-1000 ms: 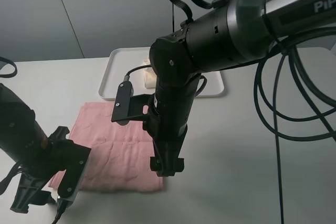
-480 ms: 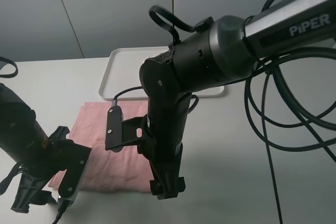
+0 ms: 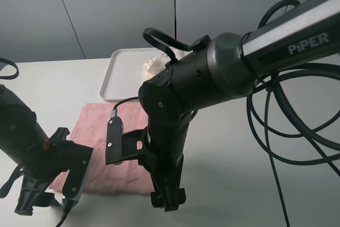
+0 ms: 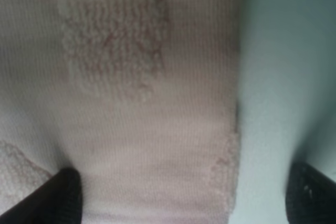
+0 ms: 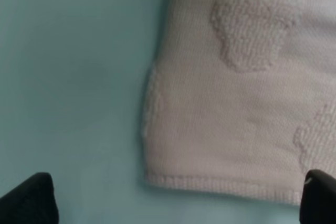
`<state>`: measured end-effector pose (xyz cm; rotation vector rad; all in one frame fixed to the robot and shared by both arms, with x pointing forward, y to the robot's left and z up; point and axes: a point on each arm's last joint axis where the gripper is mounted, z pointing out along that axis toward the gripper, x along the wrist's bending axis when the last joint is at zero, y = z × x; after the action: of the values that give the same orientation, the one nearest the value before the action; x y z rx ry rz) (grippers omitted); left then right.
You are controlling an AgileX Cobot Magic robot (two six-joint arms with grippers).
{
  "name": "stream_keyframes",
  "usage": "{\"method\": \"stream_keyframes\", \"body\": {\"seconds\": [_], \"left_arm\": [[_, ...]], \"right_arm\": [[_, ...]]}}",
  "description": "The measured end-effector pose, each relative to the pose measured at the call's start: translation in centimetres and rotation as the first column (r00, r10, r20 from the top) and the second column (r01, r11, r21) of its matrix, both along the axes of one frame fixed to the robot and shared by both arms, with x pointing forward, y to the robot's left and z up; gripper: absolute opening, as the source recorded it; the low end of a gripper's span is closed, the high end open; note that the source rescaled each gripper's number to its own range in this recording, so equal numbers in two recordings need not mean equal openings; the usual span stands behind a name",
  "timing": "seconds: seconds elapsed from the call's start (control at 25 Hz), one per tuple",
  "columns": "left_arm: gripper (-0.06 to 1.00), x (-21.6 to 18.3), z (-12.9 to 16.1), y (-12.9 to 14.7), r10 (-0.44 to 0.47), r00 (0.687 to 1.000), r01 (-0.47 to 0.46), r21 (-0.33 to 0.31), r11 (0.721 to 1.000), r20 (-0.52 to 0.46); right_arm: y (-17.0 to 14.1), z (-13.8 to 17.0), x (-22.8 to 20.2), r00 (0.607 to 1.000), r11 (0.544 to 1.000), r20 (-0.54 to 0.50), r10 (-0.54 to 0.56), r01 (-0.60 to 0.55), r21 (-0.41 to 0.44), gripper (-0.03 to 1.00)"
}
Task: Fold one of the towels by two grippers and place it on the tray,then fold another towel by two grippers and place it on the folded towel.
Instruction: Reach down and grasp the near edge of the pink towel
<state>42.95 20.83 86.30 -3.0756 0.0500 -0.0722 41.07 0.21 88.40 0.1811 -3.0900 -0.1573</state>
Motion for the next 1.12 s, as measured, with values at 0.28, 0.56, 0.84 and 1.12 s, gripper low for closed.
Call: {"method": "stream_keyframes", "body": {"seconds": [0.28, 0.56, 0.84, 1.12], "left_arm": [[1.00, 0.0, 0.0, 0.0, 0.000, 1.000, 0.000, -0.001, 1.000, 0.001], [1.00, 0.0, 0.0, 0.0, 0.000, 1.000, 0.000, 0.000, 1.000, 0.000], [1.00, 0.0, 0.0, 0.0, -0.004, 1.000, 0.004, 0.000, 1.000, 0.002], [1.00, 0.1, 0.0, 0.0, -0.003, 1.000, 0.003, -0.002, 1.000, 0.005]], "right_arm": [[0.0, -1.5, 0.1, 0.999, 0.999, -0.010, -0.050, 0.050, -0.019, 1.00], [0.2, -1.6, -0.3, 0.999, 0.999, -0.003, -0.034, 0.034, -0.023, 1.00], [0.7, -2.4, -0.9, 0.999, 0.998, 0.029, -0.041, 0.043, -0.052, 1.00], [0.7, -2.5, -0.8, 0.993, 0.992, 0.059, -0.105, 0.108, -0.058, 0.87]]}}
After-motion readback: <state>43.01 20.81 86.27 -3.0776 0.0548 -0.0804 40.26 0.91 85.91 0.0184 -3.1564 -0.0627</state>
